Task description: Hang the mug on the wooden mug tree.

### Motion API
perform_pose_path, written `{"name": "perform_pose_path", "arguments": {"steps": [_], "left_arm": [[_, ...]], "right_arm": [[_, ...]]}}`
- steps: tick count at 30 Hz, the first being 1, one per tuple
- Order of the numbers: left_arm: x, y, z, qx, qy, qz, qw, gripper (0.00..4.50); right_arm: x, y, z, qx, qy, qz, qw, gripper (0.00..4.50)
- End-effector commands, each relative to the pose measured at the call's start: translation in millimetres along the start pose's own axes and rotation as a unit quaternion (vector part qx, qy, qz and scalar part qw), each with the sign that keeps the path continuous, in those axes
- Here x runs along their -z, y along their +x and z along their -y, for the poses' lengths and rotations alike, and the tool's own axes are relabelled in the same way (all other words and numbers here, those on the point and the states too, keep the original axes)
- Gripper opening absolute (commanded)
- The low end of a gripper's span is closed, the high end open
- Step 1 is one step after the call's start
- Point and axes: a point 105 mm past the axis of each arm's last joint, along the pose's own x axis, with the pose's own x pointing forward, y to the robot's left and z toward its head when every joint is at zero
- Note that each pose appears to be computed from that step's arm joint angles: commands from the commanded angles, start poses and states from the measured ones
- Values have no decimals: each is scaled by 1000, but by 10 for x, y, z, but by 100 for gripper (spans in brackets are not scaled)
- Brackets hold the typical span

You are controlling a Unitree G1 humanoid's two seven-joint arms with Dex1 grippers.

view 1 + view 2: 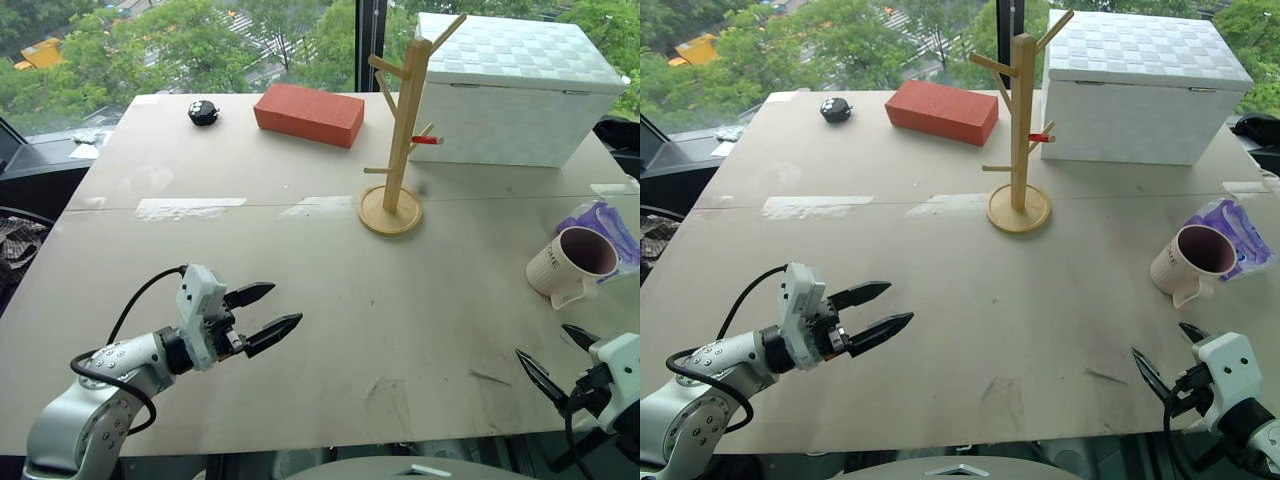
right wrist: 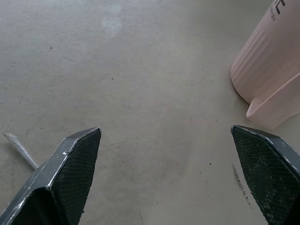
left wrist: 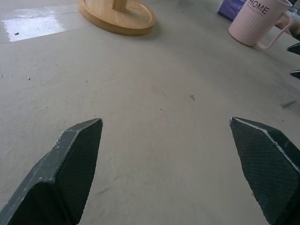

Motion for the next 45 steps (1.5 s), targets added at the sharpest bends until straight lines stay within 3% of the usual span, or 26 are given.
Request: {"name": "perform_pose_path", "arguments": {"steps": [1,5,8,15,20,29,39,45], "left_arm": [[-118,7,21,11,16,20,1000,445],[-332,113,68,54,24,53,997,445],[-456,170,137,89,33,63,994,445],[-517,259,381,177,89,42,979,445],[-514,240,500,230,111,25,967,445],[-542,274,469,230,123,27,965,445],[-549,296,419,211,130,37,968,445],[-551,305,427,211,131,37,968,450]], "right_arm": [[-17,1,58,35,8,19,999,450],[10,47,134,136,41,35,989,450],[75,18,218,218,28,-1,975,450],[-36,52,250,305,93,26,948,450],[-206,176,201,309,117,58,942,450],[-322,294,365,374,98,56,920,450],[-197,236,603,446,74,8,892,450],[-210,298,625,445,73,5,892,177]]}}
